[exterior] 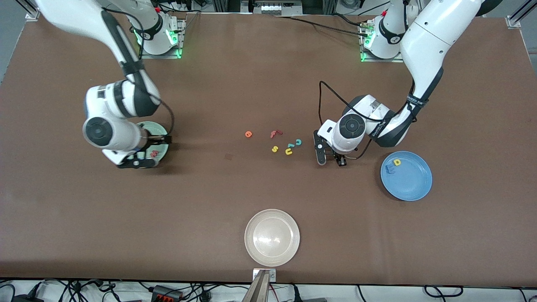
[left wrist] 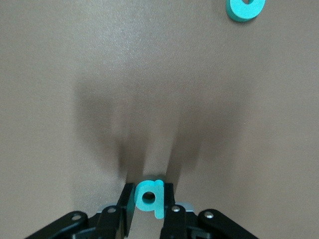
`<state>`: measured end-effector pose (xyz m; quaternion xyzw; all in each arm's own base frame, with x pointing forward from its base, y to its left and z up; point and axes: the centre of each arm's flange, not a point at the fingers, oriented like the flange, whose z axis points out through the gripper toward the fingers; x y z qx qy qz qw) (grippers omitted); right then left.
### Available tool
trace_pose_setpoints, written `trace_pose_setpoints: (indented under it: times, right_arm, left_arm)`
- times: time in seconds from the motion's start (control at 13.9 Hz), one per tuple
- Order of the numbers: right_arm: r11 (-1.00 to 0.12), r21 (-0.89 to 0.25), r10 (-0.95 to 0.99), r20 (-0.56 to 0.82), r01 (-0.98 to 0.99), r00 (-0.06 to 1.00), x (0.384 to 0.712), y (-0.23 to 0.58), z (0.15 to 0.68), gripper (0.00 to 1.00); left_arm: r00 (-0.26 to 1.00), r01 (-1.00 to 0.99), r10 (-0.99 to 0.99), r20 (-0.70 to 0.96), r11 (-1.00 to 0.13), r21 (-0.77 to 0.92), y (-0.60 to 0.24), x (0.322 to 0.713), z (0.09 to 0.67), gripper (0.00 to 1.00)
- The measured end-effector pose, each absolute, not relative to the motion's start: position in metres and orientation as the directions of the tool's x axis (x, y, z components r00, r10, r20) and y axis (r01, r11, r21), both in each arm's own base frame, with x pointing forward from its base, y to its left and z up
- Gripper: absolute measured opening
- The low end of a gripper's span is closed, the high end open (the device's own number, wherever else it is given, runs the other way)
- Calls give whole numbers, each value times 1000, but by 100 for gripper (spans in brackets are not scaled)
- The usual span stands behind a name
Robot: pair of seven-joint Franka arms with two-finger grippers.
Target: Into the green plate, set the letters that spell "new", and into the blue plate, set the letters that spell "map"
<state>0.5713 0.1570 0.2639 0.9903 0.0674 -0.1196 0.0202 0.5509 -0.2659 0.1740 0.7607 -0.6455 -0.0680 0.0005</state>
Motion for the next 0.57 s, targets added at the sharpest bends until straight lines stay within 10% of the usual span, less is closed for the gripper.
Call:
trace_pose_setpoints:
  times: [0.57]
  right_arm:
    - [-991,-69,129,-181,118,975,528,318,278,98]
  left_arm:
    - [550,-831,-818,-170,-556,-11,-188,606,241,27]
